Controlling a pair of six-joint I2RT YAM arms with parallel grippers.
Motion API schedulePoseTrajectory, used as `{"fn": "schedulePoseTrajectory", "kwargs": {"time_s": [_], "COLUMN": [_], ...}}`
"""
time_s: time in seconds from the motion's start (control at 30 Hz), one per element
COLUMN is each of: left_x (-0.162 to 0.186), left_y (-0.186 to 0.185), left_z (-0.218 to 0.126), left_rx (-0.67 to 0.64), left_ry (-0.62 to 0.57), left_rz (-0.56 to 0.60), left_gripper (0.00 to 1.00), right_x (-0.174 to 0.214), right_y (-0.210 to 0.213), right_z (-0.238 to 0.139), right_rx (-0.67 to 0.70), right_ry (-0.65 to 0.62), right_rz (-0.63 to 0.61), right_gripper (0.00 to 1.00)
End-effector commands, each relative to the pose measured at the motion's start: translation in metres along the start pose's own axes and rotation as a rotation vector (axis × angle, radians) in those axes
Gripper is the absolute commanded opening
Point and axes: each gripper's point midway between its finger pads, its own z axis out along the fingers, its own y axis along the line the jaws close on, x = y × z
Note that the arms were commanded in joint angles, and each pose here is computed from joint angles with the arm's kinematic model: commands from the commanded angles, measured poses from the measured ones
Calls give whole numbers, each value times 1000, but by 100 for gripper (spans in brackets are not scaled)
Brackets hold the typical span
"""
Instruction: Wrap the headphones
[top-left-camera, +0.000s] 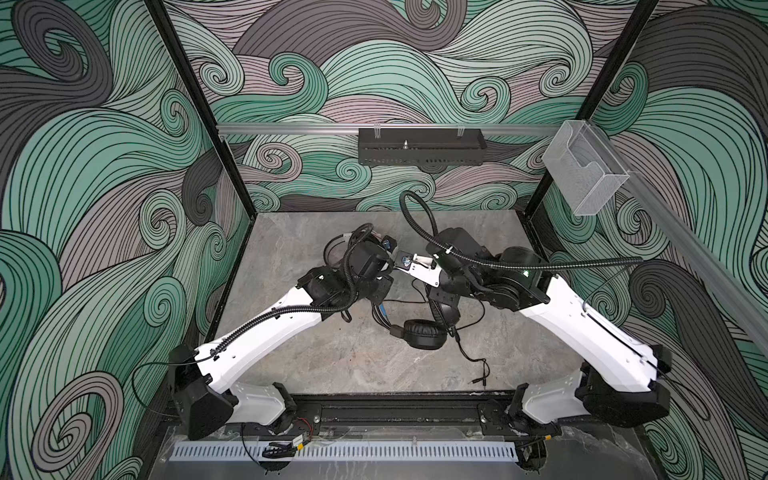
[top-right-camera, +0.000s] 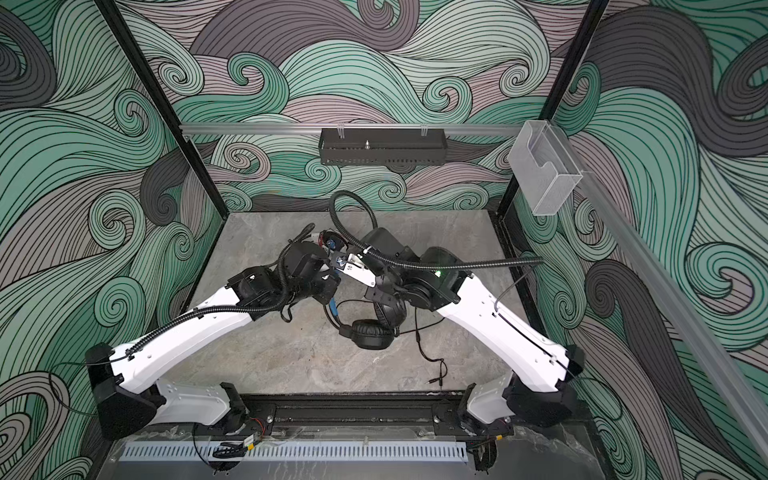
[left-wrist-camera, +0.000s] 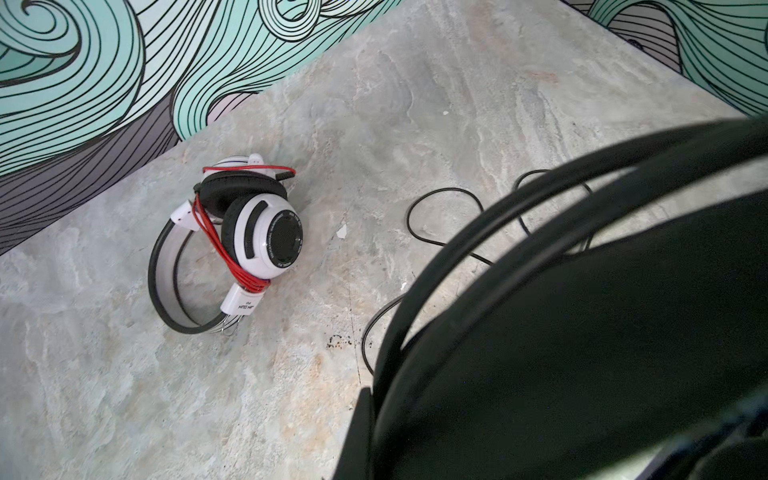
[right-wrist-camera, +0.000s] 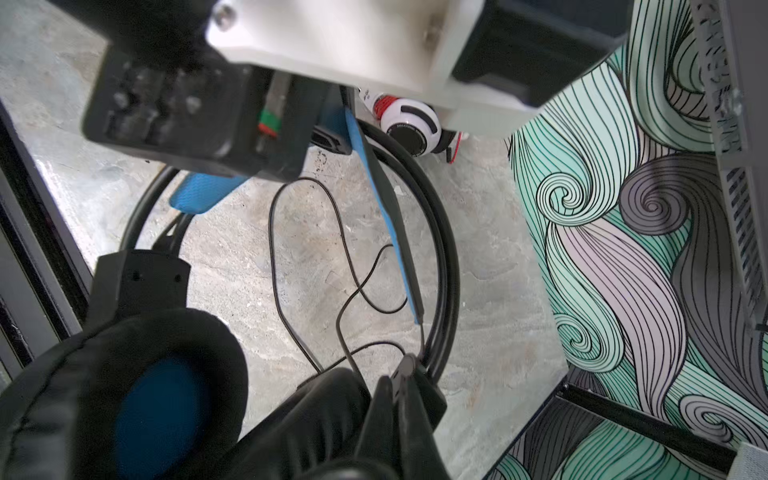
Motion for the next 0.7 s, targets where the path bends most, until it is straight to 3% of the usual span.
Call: {"fn": "schedulePoseTrajectory", "kwargs": {"time_s": [0.0, 0.27, 0.37, 0.67], "left_x": [-15, -1, -2, -6], "left_y": [-23, -37, -47, -45], "left_z": [-10, -14, -20, -33], "left_rx": [132, 226, 287, 291], "left_ry": [-72, -73, -53, -89], "left_rz": [64, 55, 65, 36], "left_gripper": [0, 0, 0, 0], "right_x": [-9, -10, -14, -8], "right_y": [-19, -35, -36, -30], "right_z": [9, 26, 16, 4], "right_rx": [76, 65, 44, 17], "right_ry": [26, 74, 32, -38], "right_rz": [68, 96, 129, 183], "right_gripper": [0, 0, 0, 0]}}
